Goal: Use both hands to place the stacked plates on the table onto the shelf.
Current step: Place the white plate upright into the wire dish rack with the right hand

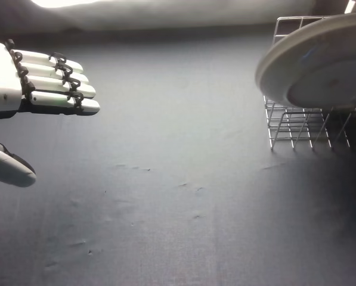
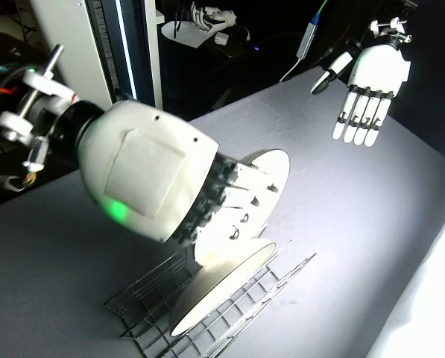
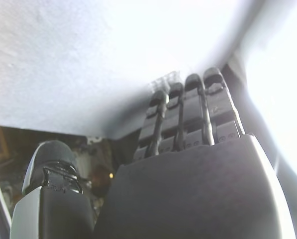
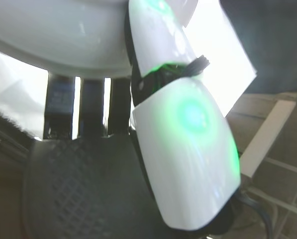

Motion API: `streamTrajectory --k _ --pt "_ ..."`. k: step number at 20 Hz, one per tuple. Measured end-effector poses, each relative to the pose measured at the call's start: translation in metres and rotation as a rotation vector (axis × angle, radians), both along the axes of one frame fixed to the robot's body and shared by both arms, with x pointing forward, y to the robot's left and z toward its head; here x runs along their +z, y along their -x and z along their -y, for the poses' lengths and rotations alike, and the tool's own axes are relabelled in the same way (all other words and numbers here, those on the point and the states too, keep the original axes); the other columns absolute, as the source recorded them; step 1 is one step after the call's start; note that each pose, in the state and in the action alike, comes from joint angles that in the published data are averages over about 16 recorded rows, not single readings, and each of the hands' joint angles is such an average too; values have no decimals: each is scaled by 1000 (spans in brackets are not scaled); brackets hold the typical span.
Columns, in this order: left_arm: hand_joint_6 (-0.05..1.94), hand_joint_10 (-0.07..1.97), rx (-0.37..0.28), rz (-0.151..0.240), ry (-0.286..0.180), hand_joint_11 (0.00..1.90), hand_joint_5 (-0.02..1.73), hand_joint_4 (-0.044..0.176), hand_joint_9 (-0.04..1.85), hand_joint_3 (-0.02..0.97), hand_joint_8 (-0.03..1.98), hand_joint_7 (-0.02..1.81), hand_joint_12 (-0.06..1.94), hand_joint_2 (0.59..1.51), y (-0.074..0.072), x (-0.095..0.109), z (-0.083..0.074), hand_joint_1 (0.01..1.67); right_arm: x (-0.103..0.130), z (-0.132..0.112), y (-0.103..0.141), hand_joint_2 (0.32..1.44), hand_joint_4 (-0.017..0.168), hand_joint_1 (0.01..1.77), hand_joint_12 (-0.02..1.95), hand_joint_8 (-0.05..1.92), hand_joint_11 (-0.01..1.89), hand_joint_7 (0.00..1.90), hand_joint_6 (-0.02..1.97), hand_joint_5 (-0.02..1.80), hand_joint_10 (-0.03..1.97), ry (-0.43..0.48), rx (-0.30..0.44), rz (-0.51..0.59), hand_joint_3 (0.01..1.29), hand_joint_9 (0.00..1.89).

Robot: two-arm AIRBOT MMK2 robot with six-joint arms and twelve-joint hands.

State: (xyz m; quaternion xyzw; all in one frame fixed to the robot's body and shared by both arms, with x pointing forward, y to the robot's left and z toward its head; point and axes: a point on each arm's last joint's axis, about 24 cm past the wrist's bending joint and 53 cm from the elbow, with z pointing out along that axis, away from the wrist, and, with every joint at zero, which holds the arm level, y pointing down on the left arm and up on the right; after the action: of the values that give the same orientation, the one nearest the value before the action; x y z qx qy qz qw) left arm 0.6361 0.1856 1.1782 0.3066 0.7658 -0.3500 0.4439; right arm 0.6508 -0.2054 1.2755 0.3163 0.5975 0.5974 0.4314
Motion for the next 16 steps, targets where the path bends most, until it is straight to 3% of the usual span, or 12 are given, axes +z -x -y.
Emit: streamTrajectory --k 7,16 --pt "7 7 -2 -3 -3 14 20 2 17 18 -9 13 12 1103 0 -2 1 14 -16 17 -5 1083 -6 1431 1467 1007 782 940 1140 698 1284 83 -26 -4 13 863" --pt "7 7 -1 -3 -5 14 21 2 21 18 -9 16 13 1103 0 -3 2 15 -31 17 -3 1083 -6 1414 1466 979 791 950 1156 703 1273 196 -3 5 12 872"
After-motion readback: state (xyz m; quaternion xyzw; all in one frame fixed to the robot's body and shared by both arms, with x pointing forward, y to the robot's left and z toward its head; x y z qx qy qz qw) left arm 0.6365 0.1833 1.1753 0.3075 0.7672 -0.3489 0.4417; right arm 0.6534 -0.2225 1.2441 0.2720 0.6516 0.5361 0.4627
